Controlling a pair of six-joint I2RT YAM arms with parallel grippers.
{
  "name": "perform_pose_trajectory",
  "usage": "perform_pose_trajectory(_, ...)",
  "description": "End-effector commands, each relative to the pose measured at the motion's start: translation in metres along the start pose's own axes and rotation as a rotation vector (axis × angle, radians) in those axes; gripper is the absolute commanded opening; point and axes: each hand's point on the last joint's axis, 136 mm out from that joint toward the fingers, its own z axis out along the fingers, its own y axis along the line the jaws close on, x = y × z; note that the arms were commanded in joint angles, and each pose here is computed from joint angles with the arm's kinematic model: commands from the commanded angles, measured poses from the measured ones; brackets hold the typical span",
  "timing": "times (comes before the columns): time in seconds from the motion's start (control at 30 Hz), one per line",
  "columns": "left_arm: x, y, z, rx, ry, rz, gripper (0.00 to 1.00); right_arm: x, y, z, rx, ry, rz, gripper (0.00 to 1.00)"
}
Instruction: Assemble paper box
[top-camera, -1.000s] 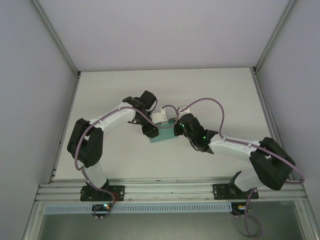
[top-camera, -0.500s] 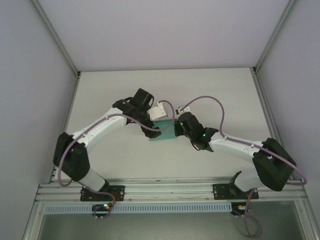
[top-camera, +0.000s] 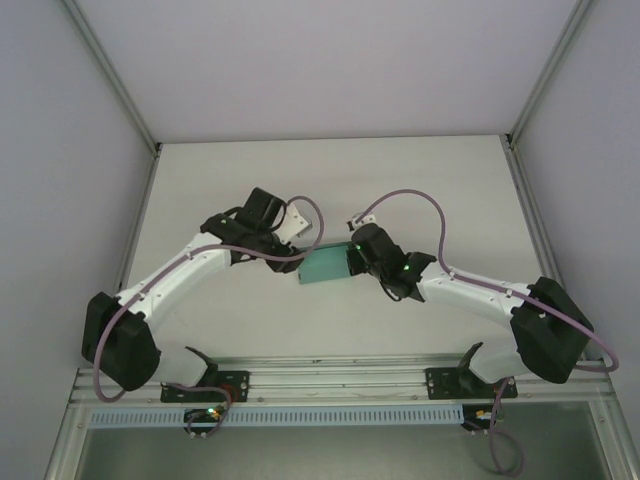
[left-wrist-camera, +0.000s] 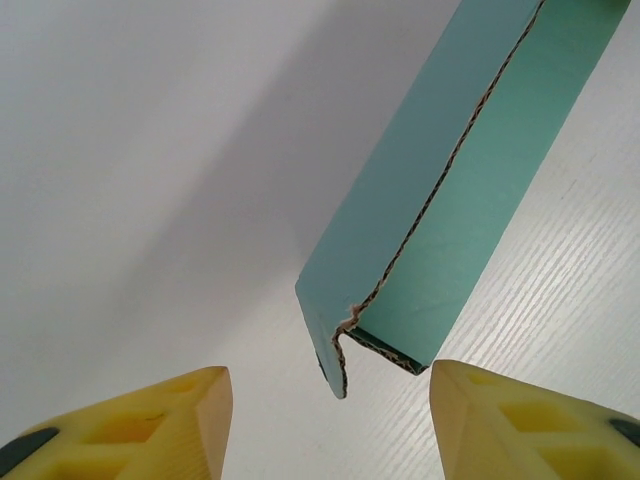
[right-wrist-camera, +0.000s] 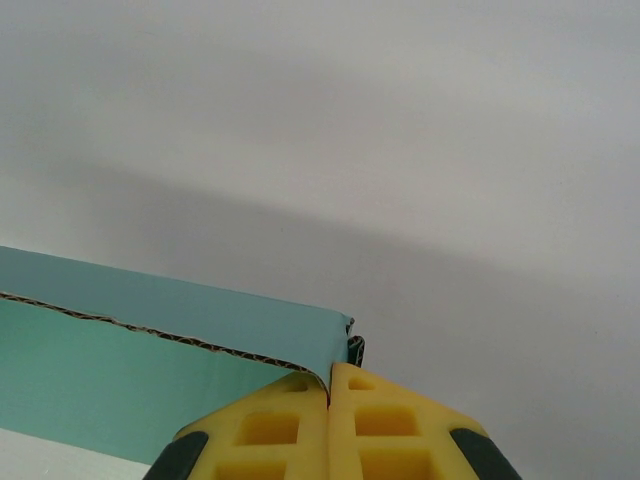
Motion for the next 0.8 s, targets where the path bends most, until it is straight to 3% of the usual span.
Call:
perform_pose_trajectory(0.0,0.000,-0.002,-0.003,0.007,-0.004,-0.052,0.48,0.041,-0.006,0.003,0.040,0.148,-0.044,0.00)
perform_pose_trajectory(0.17,0.003,0.000,0.007,0.004,0.021,-0.072,0.34,0.040,-0.005,0.001,0.037,0.142,-0.042,0.00)
perform_pose_trajectory(0.4,0.009,-0.004,0.016,-0.008,0.044,-0.088,0.25,0.049,-0.007,0.002,0.052,0.154,-0.039,0.00)
perform_pose_trajectory(0.5,0.004,-0.005,0.016,-0.006,0.021,-0.104,0.12,0.050,-0.003,0.001,0.046,0.155,-0.054,0.00)
perform_pose_trajectory(0.53,0.003,-0.005,0.016,-0.011,0.020,-0.114,0.00,0.050,-0.003,0.001,0.052,0.157,-0.056,0.00)
perform_pose_trajectory(0.77,0.004,-0.010,0.017,-0.022,0.015,-0.296,0.00,0.053,-0.005,-0.003,0.103,0.157,-0.043,0.00)
